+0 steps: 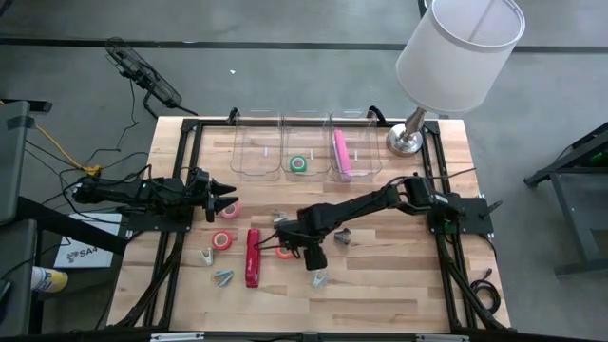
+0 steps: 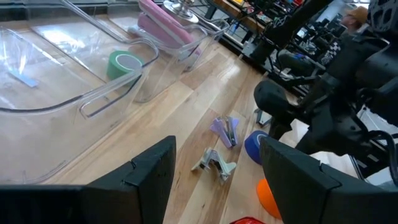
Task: Pick and place Stapler, Stapler remover, tape
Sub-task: Put the blue tape into the middle transparent bin
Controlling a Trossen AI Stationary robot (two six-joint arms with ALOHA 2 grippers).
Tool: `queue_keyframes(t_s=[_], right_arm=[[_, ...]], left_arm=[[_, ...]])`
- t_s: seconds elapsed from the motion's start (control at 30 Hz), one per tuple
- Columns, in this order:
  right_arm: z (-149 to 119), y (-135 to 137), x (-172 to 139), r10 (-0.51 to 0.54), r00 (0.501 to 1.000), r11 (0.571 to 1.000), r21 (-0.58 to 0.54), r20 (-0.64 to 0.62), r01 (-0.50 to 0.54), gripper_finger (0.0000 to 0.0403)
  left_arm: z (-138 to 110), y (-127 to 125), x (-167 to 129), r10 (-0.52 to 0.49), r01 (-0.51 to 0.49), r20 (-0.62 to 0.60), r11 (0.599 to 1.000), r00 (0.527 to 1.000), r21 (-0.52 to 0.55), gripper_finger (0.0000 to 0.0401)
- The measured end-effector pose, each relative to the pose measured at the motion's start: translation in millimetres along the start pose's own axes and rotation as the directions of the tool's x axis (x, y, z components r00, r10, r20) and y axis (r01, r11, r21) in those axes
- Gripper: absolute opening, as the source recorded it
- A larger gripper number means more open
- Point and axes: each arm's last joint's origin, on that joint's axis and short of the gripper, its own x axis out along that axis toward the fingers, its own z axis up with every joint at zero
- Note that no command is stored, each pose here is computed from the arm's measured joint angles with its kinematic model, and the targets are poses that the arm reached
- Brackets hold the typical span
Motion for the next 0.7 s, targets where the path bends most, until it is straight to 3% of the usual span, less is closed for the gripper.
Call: queue_keyframes(t_s=[0.47,0.7], right_arm=[[0,-2,15,-0.043,0.999,0.999,-0.015,-0.028,0.042,0.0199],[0,-4,16,-0.084,0.996,0.995,0.045,-0.026,0.085,0.0177]], left_arm=[[0,0,0,-0.001,0.001,0.000,1.000,1.000,0.000,0.0230],[0,0,0,0.000,0.000,0.000,1.000,1.000,0.000,0.0230]])
